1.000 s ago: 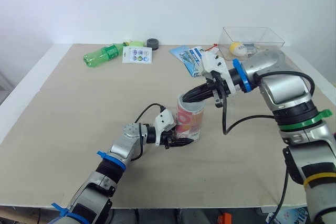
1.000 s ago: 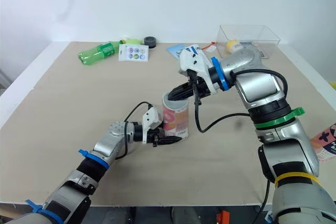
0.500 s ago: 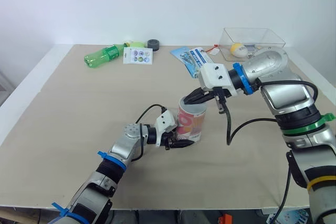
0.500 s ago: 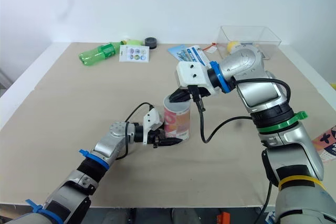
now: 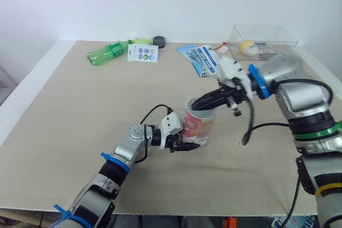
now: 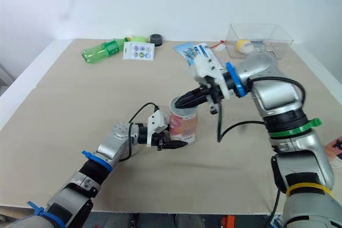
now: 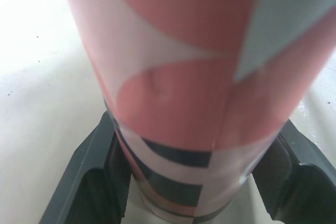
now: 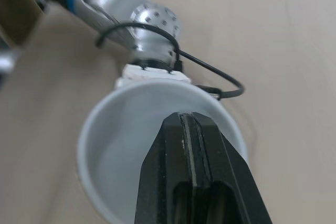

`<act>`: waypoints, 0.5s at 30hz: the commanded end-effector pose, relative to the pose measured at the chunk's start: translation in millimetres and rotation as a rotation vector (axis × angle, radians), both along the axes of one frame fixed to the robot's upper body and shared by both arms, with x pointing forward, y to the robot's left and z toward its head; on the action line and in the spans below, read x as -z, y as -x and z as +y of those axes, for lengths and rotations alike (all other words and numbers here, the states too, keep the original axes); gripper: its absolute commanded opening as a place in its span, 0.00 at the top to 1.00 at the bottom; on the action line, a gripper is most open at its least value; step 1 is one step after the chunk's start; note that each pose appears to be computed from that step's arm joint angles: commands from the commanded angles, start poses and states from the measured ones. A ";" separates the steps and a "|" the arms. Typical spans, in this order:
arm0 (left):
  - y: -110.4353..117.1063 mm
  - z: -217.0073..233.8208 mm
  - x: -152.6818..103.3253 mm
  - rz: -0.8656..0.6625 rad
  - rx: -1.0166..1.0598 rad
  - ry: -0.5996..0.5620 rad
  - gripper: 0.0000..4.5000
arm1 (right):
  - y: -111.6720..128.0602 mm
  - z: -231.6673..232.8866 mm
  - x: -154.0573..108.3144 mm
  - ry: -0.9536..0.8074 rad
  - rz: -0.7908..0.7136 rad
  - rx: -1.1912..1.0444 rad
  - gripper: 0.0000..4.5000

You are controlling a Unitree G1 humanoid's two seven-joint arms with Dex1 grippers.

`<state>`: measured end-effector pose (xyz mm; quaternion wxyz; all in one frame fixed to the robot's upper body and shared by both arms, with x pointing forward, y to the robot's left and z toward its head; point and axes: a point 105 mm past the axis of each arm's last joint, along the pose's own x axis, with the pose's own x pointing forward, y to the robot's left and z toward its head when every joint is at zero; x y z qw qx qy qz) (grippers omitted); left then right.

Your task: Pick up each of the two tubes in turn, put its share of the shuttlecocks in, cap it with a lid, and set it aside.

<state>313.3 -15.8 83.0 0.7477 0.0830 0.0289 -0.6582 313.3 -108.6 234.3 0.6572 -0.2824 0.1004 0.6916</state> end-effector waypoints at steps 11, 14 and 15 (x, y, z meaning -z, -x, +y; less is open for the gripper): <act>-6.5 9.2 1.4 -0.012 -0.028 -0.033 0.40 | 17.1 -88.0 -9.0 -0.428 0.001 0.397 0.93; -6.0 9.1 0.5 -0.012 -0.022 -0.027 0.40 | 21.8 -90.9 24.4 -0.451 0.052 0.455 0.68; -5.3 9.0 0.4 -0.012 -0.018 -0.026 0.27 | 23.5 -91.3 36.3 -0.447 0.060 0.464 0.60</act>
